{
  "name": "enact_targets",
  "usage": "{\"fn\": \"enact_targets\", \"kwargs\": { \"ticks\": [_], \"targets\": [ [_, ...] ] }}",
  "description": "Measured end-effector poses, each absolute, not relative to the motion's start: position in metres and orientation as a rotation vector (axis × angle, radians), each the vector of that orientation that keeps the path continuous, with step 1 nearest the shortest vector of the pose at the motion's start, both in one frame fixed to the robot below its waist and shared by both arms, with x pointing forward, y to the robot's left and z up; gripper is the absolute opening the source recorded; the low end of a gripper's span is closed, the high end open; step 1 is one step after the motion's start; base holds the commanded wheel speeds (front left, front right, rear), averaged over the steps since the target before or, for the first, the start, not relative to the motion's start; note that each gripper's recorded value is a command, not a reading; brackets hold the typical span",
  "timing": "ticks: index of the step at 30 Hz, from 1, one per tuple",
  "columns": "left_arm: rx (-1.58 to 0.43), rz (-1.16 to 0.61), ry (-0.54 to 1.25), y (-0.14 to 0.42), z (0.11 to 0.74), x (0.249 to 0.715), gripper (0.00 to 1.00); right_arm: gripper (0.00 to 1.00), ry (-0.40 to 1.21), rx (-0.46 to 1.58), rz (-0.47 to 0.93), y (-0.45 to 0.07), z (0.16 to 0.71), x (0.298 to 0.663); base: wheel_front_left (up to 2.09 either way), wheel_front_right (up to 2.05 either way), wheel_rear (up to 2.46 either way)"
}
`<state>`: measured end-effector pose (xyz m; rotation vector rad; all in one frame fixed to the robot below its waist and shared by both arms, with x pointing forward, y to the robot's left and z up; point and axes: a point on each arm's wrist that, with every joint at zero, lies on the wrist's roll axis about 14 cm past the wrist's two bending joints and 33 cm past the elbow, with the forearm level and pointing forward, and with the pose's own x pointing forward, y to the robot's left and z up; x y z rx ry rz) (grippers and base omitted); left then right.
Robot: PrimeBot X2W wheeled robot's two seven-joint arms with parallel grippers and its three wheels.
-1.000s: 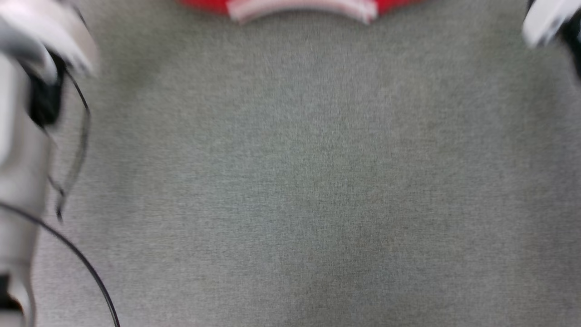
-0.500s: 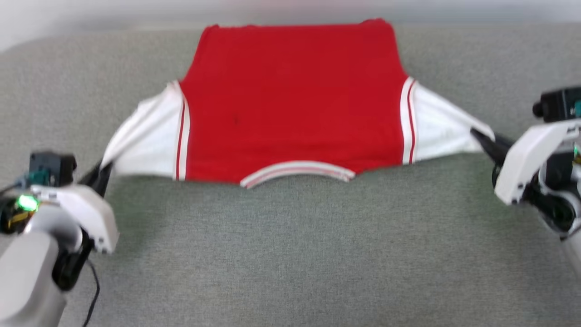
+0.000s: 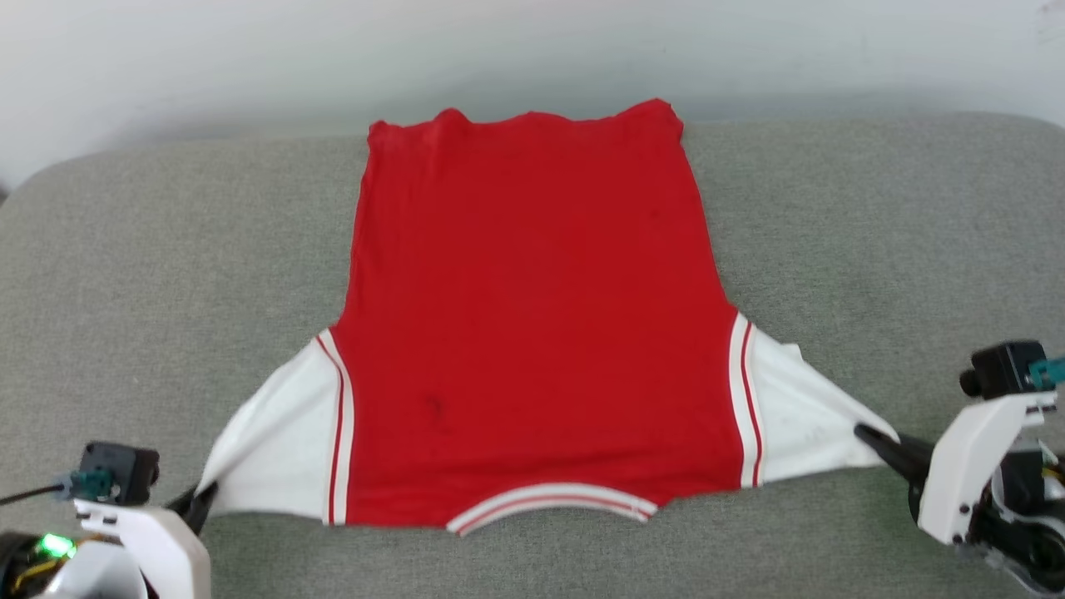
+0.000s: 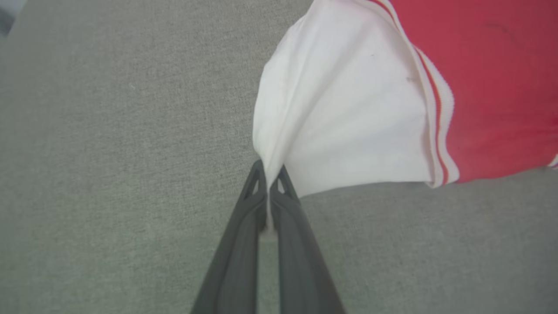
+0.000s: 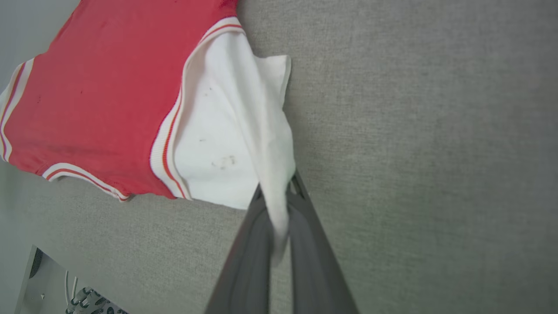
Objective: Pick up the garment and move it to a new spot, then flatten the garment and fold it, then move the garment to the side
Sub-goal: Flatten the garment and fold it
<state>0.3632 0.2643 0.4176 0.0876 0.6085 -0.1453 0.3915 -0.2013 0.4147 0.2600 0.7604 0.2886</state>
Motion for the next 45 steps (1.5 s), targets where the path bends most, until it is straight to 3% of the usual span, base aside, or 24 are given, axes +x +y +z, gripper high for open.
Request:
{"fn": "enact_targets", "kwargs": {
  "ticks": [9, 17, 18, 19, 20, 24, 35, 45],
  "targets": [
    [-0.001, -0.158, 0.753, 0.257, 0.393, 0.313, 0.00, 0.00, 0.885, 0.341, 0.255, -0.209, 0.390, 0.335, 0.00, 0.00, 0.00],
    [-0.095, -0.204, 0.780, 0.232, 0.391, 0.305, 0.00, 0.00, 0.888, 0.302, 0.260, -0.210, 0.392, 0.332, 0.00, 0.00, 0.00],
    [-0.129, -0.200, 0.769, 0.228, 0.393, 0.307, 0.00, 0.06, 0.881, 0.288, 0.264, -0.210, 0.393, 0.334, 0.00, 0.00, 0.00],
    [-0.143, -0.202, 0.760, 0.227, 0.396, 0.309, 0.00, 0.49, 0.872, 0.267, 0.268, -0.210, 0.396, 0.336, 0.00, 0.00, 0.00],
    [-0.144, -0.207, 0.754, 0.226, 0.398, 0.310, 0.00, 1.00, 0.867, 0.254, 0.274, -0.210, 0.398, 0.338, 0.00, 0.00, 0.00],
    [-0.195, -0.288, 0.746, 0.204, 0.407, 0.310, 0.00, 1.00, 0.816, 0.217, 0.297, -0.209, 0.414, 0.358, 0.00, 0.00, 0.00],
    [-0.196, -0.361, 0.734, 0.182, 0.429, 0.319, 0.00, 1.00, 0.641, 0.114, 0.378, -0.184, 0.481, 0.483, 0.00, 0.00, 0.00],
    [-0.190, -0.359, 0.743, 0.173, 0.422, 0.331, 0.00, 1.00, 0.710, 0.054, 0.355, -0.159, 0.466, 0.604, 0.00, 0.00, 0.00]
  ]
}}
